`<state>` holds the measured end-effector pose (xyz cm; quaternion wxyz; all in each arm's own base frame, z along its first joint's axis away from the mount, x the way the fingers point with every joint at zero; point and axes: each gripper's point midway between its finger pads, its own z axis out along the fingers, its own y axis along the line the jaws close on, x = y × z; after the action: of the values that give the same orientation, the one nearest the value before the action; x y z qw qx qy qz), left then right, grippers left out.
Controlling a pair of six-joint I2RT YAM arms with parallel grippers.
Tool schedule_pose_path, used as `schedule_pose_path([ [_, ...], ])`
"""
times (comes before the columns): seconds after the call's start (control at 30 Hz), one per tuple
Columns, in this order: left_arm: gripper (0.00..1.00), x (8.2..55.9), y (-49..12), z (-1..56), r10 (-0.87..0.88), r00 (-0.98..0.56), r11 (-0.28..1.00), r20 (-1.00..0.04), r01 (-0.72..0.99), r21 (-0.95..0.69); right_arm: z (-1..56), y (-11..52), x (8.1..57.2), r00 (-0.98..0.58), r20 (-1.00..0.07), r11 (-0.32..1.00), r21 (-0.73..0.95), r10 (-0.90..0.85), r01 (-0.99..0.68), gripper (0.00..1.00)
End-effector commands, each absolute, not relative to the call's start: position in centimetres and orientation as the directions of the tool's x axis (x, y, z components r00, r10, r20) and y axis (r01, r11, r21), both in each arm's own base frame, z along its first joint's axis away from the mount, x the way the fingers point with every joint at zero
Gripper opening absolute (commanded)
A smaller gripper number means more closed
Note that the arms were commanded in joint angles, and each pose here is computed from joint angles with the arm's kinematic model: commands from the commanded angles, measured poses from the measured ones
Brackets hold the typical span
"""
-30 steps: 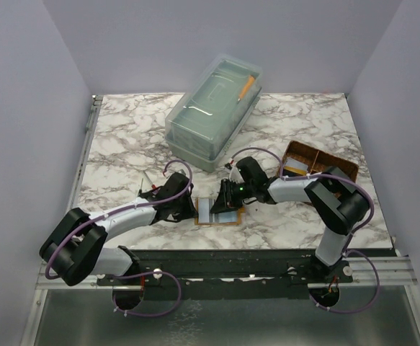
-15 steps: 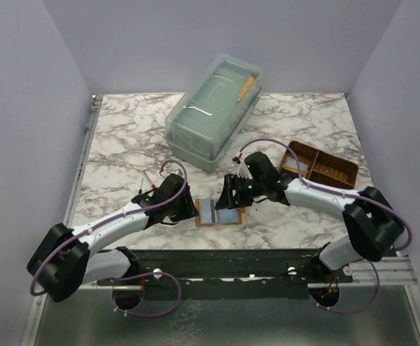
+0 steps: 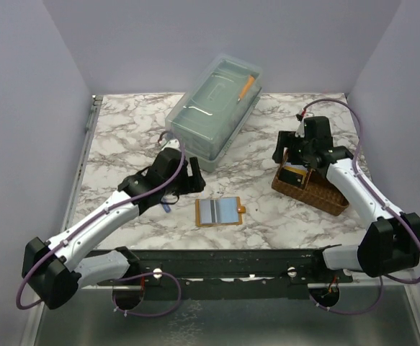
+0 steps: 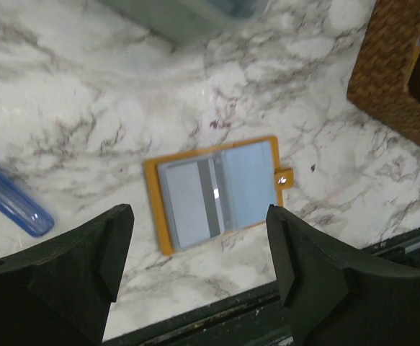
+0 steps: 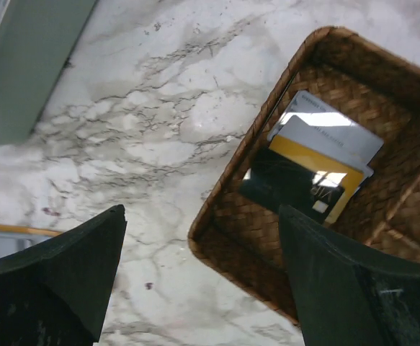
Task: Put the credit cards into the card holder
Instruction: Insert the credit card into the card holder, then pick up the credit card from the storage box.
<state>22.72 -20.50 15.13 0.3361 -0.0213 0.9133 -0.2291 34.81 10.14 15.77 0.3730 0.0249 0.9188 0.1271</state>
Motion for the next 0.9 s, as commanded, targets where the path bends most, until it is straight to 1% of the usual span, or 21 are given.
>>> schedule_pose_path([
  [0.0, 0.81, 26.0, -19.6, 19.2, -0.086, -0.722, 0.955, -0.687, 0.137, -0.263, 14.3, 8.3, 35.3, -0.66, -0.7, 0.94, -0.048, -0.273, -0.337, 0.91],
  [0.03, 0.81, 26.5, -19.7, 19.8, -0.064, -0.719, 0.959, -0.692, 0.147, -0.241, 14.0, 7.8, 35.6, -0.647, -0.69, 0.927, -0.097, -0.325, -0.363, 0.96],
  [0.07, 0.81, 27.1, -19.8, 20.4, -0.039, -0.713, 0.963, -0.7, 0.159, -0.216, 13.7, 7.2, 35.9, -0.631, -0.682, 0.912, -0.133, -0.368, -0.388, 0.99],
  [0.17, 0.83, 28.5, -19.8, 20.6, 0.036, -0.704, 0.973, -0.71, 0.186, -0.136, 13.4, 5.7, 36.7, -0.559, -0.694, 0.857, -0.167, -0.453, -0.488, 1.0],
  [0.27, 0.83, 29.8, -19.6, 19.9, 0.089, -0.716, 0.972, -0.692, 0.215, -0.098, 12.7, 4.5, 36.6, -0.515, -0.698, 0.802, -0.145, -0.497, -0.579, 0.99],
  [0.37, 0.83, 31.3, -19.0, 20.3, 0.089, -0.73, 0.966, -0.678, 0.23, -0.12, 11.2, 3.9, 35.5, -0.471, -0.673, 0.711, -0.117, -0.57, -0.693, 0.99],
  [0.47, 0.83, 33.0, -17.5, 20.3, 0.053, -0.74, 0.971, -0.671, 0.196, -0.14, 9.1, 3.6, 34.8, -0.454, -0.625, 0.633, -0.084, -0.635, -0.769, 0.98],
  [0.57, 0.83, 33.6, -17.4, 19.8, 0.052, -0.756, 0.966, -0.652, 0.203, -0.159, 8.9, 4.5, 34.8, -0.395, -0.646, 0.564, -0.067, -0.653, -0.823, 0.97],
  [0.67, 0.83, 33.9, -17.2, 19.9, 0.034, -0.765, 0.961, -0.643, 0.203, -0.19, 8.0, 5.0, 34.8, -0.379, -0.65, 0.529, -0.043, -0.659, -0.848, 0.96],
  [0.87, 0.83, 35.2, -16.4, 19.7, 0.011, -0.781, 0.959, -0.625, 0.185, -0.215, 5.6, 4.8, 35.2, -0.386, -0.613, 0.487, 0.001, -0.69, -0.873, 0.94],
])
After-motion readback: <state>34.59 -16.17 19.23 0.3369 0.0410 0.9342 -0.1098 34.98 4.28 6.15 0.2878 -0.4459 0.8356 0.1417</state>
